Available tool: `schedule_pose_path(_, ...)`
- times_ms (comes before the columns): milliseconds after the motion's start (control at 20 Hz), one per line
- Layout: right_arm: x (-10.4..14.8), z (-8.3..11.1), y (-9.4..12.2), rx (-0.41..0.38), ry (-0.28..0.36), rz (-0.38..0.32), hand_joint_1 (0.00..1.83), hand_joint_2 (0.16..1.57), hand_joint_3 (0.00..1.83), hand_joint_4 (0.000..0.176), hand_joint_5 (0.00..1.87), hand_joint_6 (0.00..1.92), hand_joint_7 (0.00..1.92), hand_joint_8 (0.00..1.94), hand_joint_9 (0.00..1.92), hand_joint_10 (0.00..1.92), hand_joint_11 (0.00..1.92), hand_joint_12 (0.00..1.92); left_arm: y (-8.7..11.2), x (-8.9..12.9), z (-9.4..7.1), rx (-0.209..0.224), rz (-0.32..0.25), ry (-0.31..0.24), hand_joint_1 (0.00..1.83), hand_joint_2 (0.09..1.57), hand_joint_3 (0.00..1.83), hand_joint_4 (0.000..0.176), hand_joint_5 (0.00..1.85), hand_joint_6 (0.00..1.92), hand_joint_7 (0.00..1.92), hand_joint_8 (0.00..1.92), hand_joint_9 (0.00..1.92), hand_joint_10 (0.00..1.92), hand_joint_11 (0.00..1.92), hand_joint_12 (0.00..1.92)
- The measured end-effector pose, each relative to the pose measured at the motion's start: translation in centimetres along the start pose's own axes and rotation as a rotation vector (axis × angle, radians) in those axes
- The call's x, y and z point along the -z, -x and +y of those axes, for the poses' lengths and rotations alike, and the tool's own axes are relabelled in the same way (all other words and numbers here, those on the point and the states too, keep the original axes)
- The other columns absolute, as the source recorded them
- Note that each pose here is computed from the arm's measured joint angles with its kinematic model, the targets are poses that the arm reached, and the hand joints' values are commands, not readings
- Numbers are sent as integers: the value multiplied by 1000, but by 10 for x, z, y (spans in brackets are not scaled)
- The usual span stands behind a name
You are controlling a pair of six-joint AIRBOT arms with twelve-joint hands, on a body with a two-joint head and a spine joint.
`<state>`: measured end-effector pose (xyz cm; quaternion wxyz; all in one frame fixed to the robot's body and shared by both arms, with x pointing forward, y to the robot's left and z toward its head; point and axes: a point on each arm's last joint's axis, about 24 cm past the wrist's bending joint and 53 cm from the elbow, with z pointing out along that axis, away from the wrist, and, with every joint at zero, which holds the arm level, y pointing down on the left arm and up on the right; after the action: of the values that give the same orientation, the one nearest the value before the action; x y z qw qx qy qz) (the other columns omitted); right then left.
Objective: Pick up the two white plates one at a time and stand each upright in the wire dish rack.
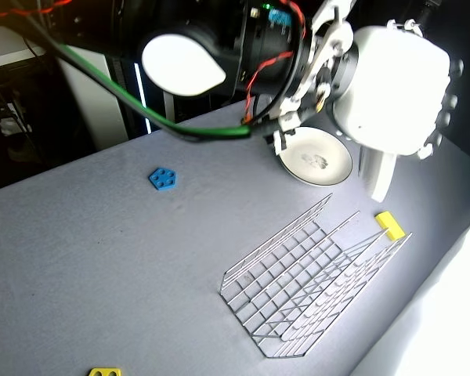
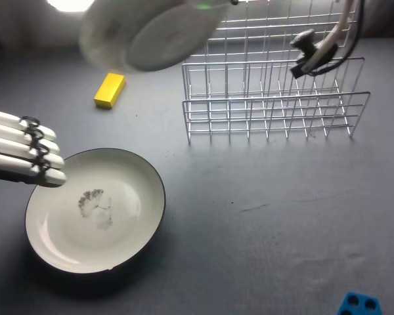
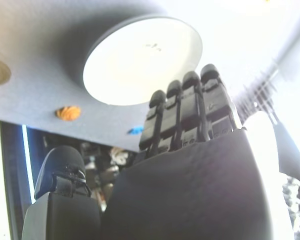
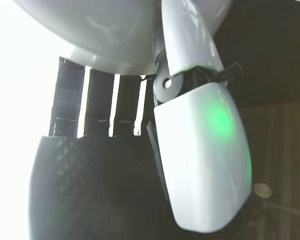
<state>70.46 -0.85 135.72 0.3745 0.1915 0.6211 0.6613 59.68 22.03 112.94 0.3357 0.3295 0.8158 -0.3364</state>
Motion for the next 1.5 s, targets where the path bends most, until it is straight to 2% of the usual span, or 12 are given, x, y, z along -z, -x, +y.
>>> schedule_pose_path(200,7,-14,20,-12,-29,-37,1371,1127,2,0,870,1127,933,1097,919,1111,721,1242,-1,-13,-7,4,8,-29,0,1125,0,0,57,6,59,8,28,8,32,18)
schedule_pose_path(300,11,-15,31,-13,-32,-59,1371,1126,0,0,867,1145,942,1066,930,1095,737,1237,-7,-20,-3,7,30,-25,0,1135,1,0,48,1,52,3,20,3,24,16)
schedule_pose_path(400,14,-16,38,-40,-34,-74,1373,1117,0,0,902,1095,940,1057,948,1076,743,1224,-13,-26,0,36,38,-19,0,1127,0,0,65,7,74,10,39,9,36,24)
schedule_pose_path(550,18,-19,44,-48,-37,-90,1372,1120,1,0,907,1097,921,1074,939,1095,733,1238,-23,-31,2,48,63,-16,0,1126,0,0,71,7,78,9,48,10,39,28)
schedule_pose_path(650,23,-29,50,-62,-58,-103,1372,1121,0,0,896,1100,912,1086,957,1088,747,1247,-30,-34,4,51,82,-16,0,1133,1,0,62,2,53,0,12,0,13,19)
schedule_pose_path(750,28,-39,56,-80,-82,-115,1371,1125,1,0,887,1111,916,1088,936,1114,728,1241,-27,-35,8,54,73,-9,0,1130,0,0,58,3,60,5,26,8,16,23)
schedule_pose_path(1000,39,-50,78,-141,-100,-165,1372,1120,0,0,903,1101,951,1006,927,1125,713,1245,-29,-32,19,51,72,17,0,1125,0,0,64,2,62,3,26,4,15,29)
schedule_pose_path(1050,41,-53,83,-164,-106,-178,1376,1108,0,0,921,1066,983,955,945,1103,739,1224,-29,-32,18,47,73,15,0,1125,0,0,60,0,58,1,26,3,18,32)
schedule_pose_path(1250,47,-67,101,-202,-132,-217,1373,1113,1,0,925,1093,969,965,919,1118,740,1215,-28,-32,18,47,70,12,0,1133,2,0,60,4,54,4,27,4,17,35)
schedule_pose_path(1400,53,-78,113,-204,-153,-245,1376,1104,0,0,941,1067,994,908,940,1103,748,1197,-29,-31,18,43,73,8,0,1138,3,0,69,6,68,8,34,6,22,44)
schedule_pose_path(1500,54,-82,116,-209,-161,-252,1375,1107,1,0,921,1092,981,939,946,1090,755,1182,-28,-32,17,44,72,1,0,1146,5,0,72,5,59,2,18,0,8,42)
